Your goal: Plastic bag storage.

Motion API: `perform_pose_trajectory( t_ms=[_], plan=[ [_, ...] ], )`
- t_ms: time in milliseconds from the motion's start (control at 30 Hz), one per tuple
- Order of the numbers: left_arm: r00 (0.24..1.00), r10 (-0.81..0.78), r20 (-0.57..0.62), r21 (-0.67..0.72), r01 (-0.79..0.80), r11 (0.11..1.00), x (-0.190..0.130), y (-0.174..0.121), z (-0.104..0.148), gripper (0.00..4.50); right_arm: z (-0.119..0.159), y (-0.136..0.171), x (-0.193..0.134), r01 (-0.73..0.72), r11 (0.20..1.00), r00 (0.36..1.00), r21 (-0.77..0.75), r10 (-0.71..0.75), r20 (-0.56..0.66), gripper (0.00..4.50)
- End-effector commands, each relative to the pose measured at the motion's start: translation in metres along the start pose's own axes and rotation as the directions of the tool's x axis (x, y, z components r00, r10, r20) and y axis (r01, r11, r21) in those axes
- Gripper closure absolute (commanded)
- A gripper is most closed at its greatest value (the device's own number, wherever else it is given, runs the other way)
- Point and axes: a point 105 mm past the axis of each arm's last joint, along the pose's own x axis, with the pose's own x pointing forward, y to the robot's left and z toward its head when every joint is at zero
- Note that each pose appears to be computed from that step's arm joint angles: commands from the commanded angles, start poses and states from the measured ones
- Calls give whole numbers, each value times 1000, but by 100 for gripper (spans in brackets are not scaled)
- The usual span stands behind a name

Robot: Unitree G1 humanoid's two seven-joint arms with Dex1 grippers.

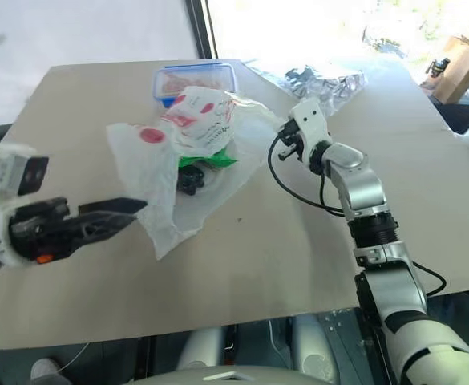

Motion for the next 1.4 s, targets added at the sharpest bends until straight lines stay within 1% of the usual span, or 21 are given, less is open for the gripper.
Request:
perform_pose_trajectory(
  t_ms=[33, 167, 267, 333, 433, 467, 500, 533, 567, 667, 767, 833, 900, 967, 1000, 1100, 1167, 1233, 1267, 1333, 1400],
  plan=[
    [996, 22, -85, 95, -14, 995, 6, -7, -17, 5, 14, 8, -3, -24, 1000, 999, -14, 24, 45, 450],
    [994, 89, -59, 153, -79, 985, 13, 8, -21, 5, 14, 8, -4, -19, 1000, 999, -11, 19, 42, 450],
    [988, 156, -9, 259, -148, 955, 43, 27, -17, 5, 16, 6, -6, -7, 1000, 999, -13, 8, 44, 450],
    [984, 179, 25, 284, -179, 942, 58, 36, -13, 5, 16, 6, -8, -4, 1000, 999, -12, 5, 43, 450],
    [990, 135, 51, 301, -144, 943, 77, 35, -9, 5, 16, 6, -9, -5, 1000, 999, -15, 5, 37, 450],
    [992, 98, 76, 277, -115, 954, 82, 32, -6, 5, 16, 6, -10, -4, 1000, 999, -16, 5, 34, 450],
    [991, 61, 119, 240, -88, 967, 87, 30, -1, 54, 16, 6, -10, -3, 1000, 1000, -17, 3, 31, 450],
    [985, 32, 168, 202, -67, 977, 90, 29, 5, 72, 16, 5, -11, 1, 1000, 1000, -17, 0, 29, 450],
    [979, 13, 203, 171, -48, 984, 91, 27, 9, 103, 15, 5, -12, 3, 1000, 1000, -17, -3, 27, 450],
    [971, -9, 239, 120, -20, 993, 90, 25, 11, 258, 15, 2, -13, 13, 1000, 1000, -14, -13, 21, 450],
    [960, -14, 280, 86, -10, 996, 91, 23, 15, 395, 14, -3, -14, 28, 1000, 999, -10, -27, 17, 450],
    [950, -21, 313, 70, -1, 998, 91, 22, 20, 445, 16, -6, -15, 33, 999, 999, -2, -33, 23, 450],
    [924, -58, 378, 38, 47, 998, 84, 15, 33, 445, 23, -9, -17, 34, 999, 998, 12, -35, 46, 450],
    [881, -114, 459, 7, 125, 992, 72, 4, 53, 445, 38, -12, -21, 21, 999, 995, 49, -26, 101, 450],
    [839, -161, 520, 10, 182, 983, 62, -4, 71, 445, 52, -14, -24, 4, 997, 989, 77, -15, 148, 450],
    [678, -284, 678, 146, 254, 956, 25, -27, 139, 445, 117, -23, -43, -95, 980, 933, 173, 26, 360, 450],
    [587, -293, 755, 200, 220, 955, -2, -34, 183, 445, 161, -30, -62, -154, 970, 877, 189, 46, 478, 450],
    [518, -275, 810, 203, 192, 960, -27, -35, 215, 445, 198, -36, -77, -181, 966, 831, 184, 50, 555, 450],
    [503, -258, 825, 201, 166, 965, -35, -33, 228, 445, 217, -40, -85, -183, 966, 805, 180, 42, 592, 450],
    [507, -224, 832, 197, 108, 974, -35, -27, 249, 445, 254, -45, -106, -171, 975, 754, 141, 37, 655, 450],
    [539, -191, 821, 186, 65, 980, -24, -20, 258, 445, 272, -49, -123, -162, 979, 729, 125, 33, 683, 450]
  ],
)
